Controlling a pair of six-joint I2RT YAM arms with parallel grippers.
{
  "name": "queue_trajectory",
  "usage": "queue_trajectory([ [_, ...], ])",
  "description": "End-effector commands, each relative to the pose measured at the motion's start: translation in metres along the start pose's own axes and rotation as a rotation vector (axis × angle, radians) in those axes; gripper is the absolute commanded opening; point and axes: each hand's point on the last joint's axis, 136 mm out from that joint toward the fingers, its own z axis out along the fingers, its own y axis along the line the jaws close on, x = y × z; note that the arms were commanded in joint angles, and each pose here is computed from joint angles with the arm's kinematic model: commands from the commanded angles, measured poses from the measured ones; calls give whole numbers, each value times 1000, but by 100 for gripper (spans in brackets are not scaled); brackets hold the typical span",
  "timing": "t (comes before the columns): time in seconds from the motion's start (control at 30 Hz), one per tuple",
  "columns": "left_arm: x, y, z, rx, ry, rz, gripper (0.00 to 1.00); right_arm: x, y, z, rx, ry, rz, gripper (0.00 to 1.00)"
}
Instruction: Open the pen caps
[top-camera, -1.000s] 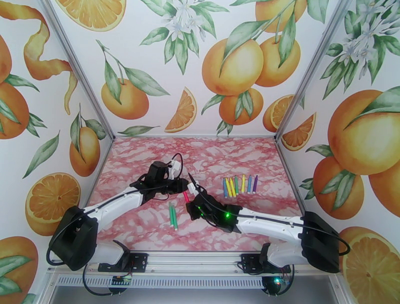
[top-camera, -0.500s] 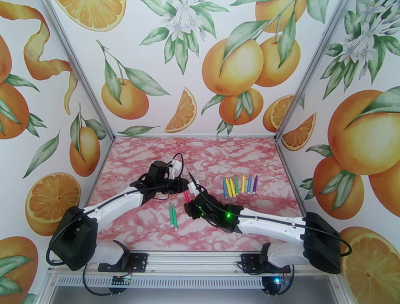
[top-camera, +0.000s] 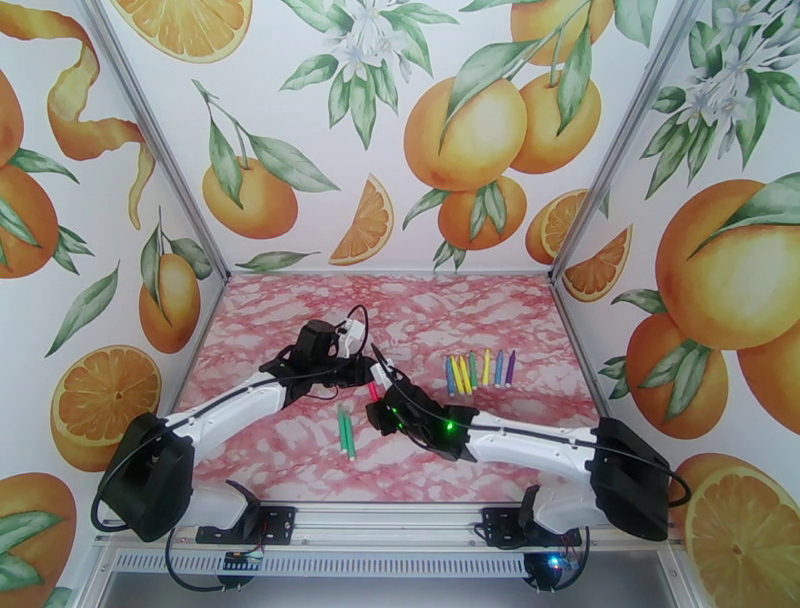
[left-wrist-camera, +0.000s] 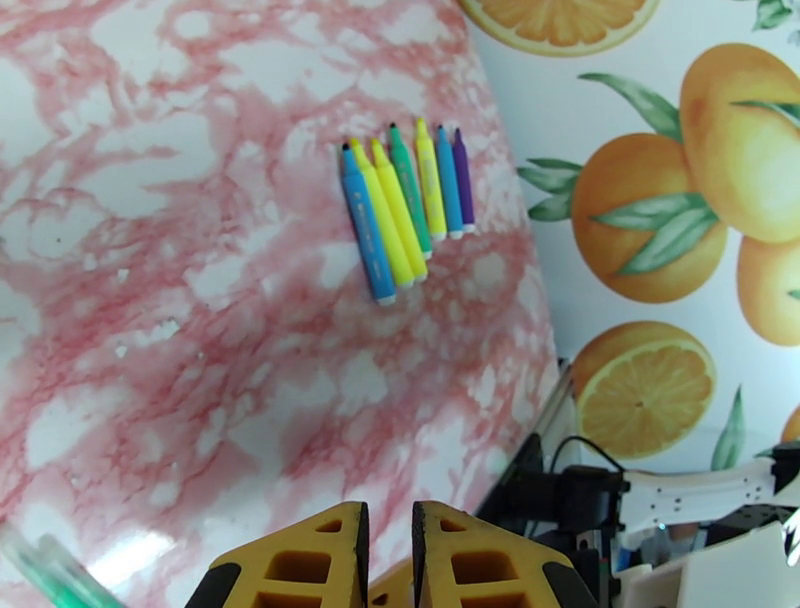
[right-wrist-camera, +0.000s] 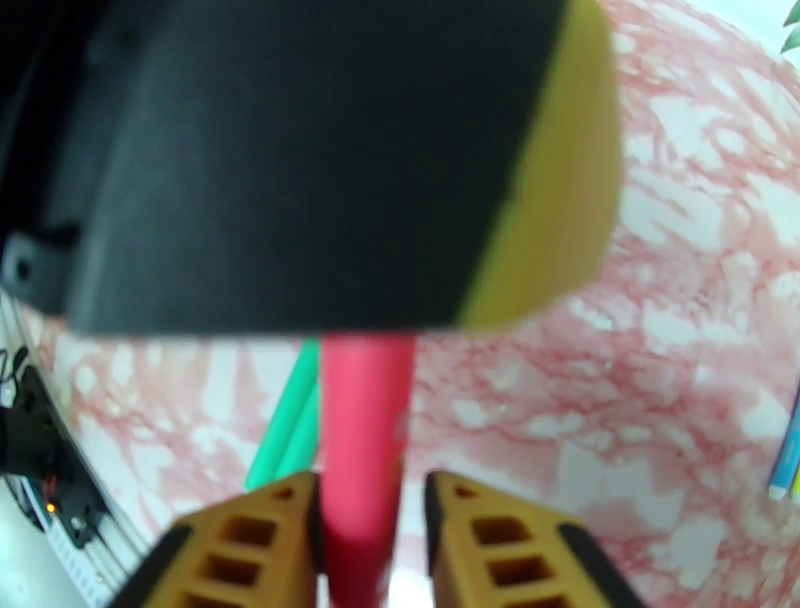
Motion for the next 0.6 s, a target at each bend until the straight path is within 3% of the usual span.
queue_trajectory([
  [0.0, -10, -22, -8, 39, -21, 55, 0, -19, 11, 1, -44, -49, 7, 21],
  [0.23, -17, -5, -4, -36, -58, 28, 0, -10, 8, 2, -44, -34, 0, 4],
  [0.57, -44, 15, -12, -182, -170, -2, 0, 21, 0, 4, -38, 0, -7, 0],
])
